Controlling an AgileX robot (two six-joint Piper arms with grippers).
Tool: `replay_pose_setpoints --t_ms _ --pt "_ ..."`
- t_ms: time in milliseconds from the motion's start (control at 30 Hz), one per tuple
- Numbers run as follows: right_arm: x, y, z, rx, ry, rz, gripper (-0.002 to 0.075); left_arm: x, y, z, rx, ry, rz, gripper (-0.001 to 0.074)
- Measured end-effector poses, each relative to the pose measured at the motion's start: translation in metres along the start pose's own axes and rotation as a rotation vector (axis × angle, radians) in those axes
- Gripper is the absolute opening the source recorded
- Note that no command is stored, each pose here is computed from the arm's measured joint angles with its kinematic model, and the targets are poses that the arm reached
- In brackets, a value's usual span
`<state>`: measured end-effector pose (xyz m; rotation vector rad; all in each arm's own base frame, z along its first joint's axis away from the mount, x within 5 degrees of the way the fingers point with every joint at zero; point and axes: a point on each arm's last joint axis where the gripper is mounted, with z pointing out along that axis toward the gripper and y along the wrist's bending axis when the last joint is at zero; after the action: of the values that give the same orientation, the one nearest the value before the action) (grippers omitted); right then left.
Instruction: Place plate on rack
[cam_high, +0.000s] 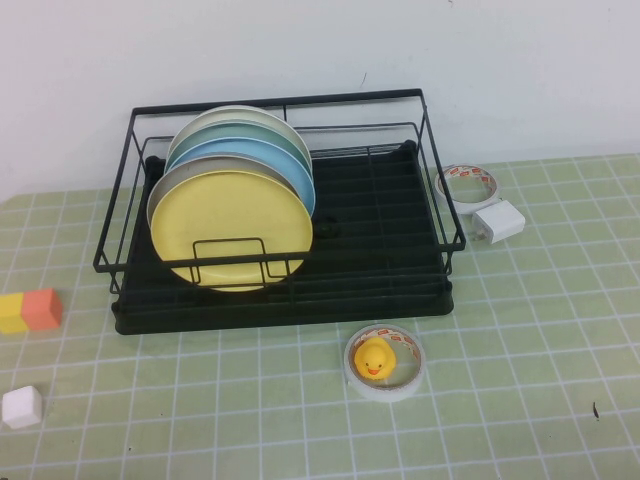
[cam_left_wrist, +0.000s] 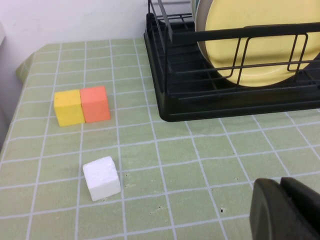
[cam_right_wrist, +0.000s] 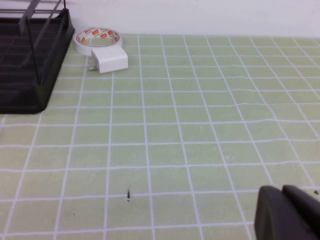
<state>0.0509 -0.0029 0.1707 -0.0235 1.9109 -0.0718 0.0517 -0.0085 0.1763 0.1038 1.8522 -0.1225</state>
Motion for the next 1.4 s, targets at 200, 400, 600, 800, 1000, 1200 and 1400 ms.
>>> replay_pose_setpoints --t_ms 200,400,600,800,1000,1200,1400 --pt "0.0003 0.0014 0.0002 -0.015 -0.001 -0.008 0.0 0.0 0.0 0.0 0.0 0.0 0.0 -0.0001" --pt "0.0003 0.0025 0.0002 -0.027 -0.002 -0.022 0.0 0.0 0.0 0.0 0.0 0.0 0.0 -0.0001" --pt "0.0003 0.0025 0.0002 -0.027 -0.002 -0.024 0.0 0.0 0.0 0.0 0.0 0.0 0.0 -0.0001" --pt "0.0003 0.0025 0.0002 -0.027 -0.002 -0.024 0.0 0.0 0.0 0.0 0.0 0.0 0.0 -0.0001" --pt "0.0002 0.0027 0.0002 -0.029 -0.002 -0.019 0.0 0.0 0.0 0.0 0.0 0.0 0.0 -0.0001" --pt "0.0002 0.0027 0.0002 -0.029 -0.002 -0.019 0.0 0.0 0.0 0.0 0.0 0.0 0.0 -0.0001" --pt "0.0002 0.0027 0.0002 -0.029 -0.002 -0.019 0.0 0.0 0.0 0.0 0.0 0.0 0.0 -0.0001"
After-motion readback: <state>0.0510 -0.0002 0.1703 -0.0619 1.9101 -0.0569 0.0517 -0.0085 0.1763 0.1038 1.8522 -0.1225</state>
